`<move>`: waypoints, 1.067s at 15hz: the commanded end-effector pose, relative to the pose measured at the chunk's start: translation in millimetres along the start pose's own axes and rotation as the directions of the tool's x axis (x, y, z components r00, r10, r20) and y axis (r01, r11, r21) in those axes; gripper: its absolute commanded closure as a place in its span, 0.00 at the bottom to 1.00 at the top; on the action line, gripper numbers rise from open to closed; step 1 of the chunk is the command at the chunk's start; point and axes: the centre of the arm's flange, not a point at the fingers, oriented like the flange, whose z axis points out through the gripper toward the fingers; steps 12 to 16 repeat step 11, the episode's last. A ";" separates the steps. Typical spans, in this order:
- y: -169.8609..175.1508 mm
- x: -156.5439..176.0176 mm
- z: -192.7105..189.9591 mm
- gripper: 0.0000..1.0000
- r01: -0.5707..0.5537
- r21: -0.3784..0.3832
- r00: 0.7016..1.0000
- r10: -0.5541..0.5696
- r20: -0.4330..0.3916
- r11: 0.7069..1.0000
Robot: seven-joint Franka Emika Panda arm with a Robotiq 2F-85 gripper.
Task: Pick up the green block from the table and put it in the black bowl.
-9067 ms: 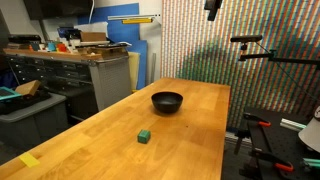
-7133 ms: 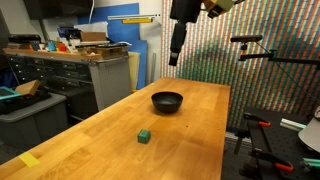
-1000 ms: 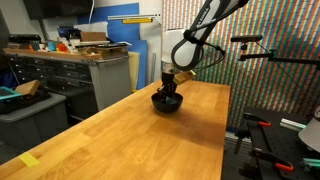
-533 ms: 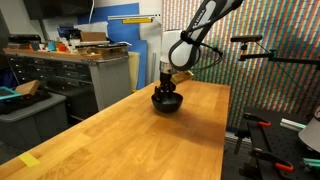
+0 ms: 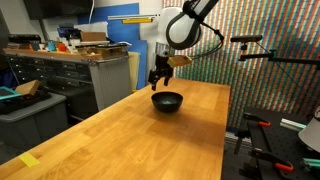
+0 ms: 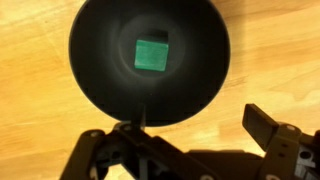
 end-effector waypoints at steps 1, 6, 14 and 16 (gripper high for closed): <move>-9.1 -4.1 -45.7 0.00 0.018 0.022 0.998 -0.020 0.066 1.000; -14.8 12.4 -93.1 0.00 0.008 0.037 0.992 -0.013 0.129 0.999; -16.5 5.6 -84.6 0.00 0.008 0.019 0.993 -0.010 0.114 1.000; -16.5 5.6 -84.6 0.00 0.008 0.019 0.993 -0.010 0.114 1.000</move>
